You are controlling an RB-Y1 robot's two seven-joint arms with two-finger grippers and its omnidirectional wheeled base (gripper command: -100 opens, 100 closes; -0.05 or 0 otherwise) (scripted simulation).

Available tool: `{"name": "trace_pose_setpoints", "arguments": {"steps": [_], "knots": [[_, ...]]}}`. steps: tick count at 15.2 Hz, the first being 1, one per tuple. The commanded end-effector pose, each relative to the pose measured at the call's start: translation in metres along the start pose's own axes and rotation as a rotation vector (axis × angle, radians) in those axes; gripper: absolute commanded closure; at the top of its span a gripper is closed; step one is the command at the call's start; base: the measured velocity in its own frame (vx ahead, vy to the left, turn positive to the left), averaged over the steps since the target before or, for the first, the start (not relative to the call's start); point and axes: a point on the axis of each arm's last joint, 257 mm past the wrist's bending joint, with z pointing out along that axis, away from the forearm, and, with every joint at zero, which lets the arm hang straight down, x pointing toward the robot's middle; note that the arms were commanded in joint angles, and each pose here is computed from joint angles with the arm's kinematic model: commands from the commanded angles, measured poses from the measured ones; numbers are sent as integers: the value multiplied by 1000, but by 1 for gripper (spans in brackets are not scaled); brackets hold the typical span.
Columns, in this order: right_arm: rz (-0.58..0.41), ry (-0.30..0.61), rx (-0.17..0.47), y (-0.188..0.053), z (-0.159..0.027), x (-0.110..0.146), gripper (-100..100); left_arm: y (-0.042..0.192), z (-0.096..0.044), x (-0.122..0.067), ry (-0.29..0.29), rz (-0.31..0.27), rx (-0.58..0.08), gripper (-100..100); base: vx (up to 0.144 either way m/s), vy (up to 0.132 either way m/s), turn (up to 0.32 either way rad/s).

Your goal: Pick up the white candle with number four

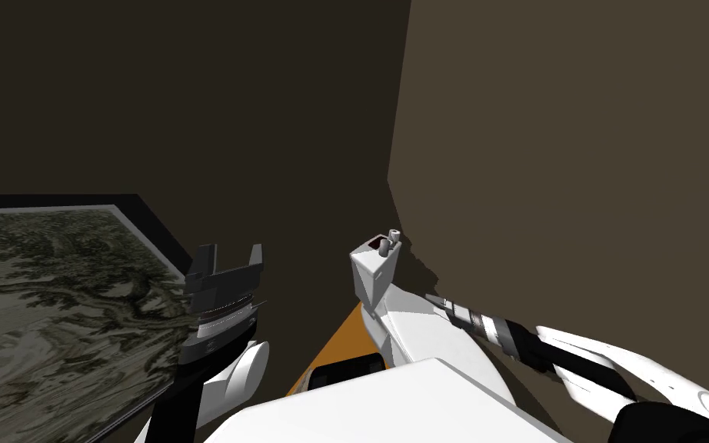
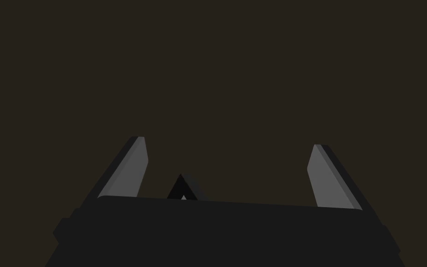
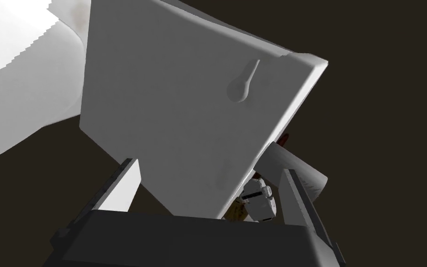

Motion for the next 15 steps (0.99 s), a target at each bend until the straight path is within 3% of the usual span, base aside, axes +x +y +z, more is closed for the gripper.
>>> {"name": "trace_pose_setpoints", "arguments": {"steps": [1, 2, 3, 7, 8, 11, 12, 15], "knots": [[-28, 26, 26, -2, -4, -6, -100, 0, 0, 0, 0, 0, 0, 0, 5, 8, 5], [-33, 30, 28, -2, -4, -6, -100, 0, 0, 0, 0, 0, 0, 0, 2, 3, -11], [-5, 34, 73, -17, -17, -10, -100, 0, 0, 0, 0, 0, 0, 0, 5, 15, 128], [-54, 71, 102, -14, -20, -18, -100, 0, 0, 0, 0, 0, 0, 0, 4, 10, 43], [-30, 75, 147, -28, -33, -23, -100, 0, 0, 0, 0, 0, 0, 0, 5, 17, 89], [-77, 110, 175, -24, -34, -31, -100, 0, 0, 0, 0, 0, 0, 0, 7, 14, 76], [-49, 107, 215, -37, -47, -36, -100, 0, 0, 0, 0, 0, 0, 0, 5, 15, 94], [-99, 145, 244, -32, -48, -45, -100, 0, 0, 0, 0, 0, 0, 0, 6, 13, 64]]}}
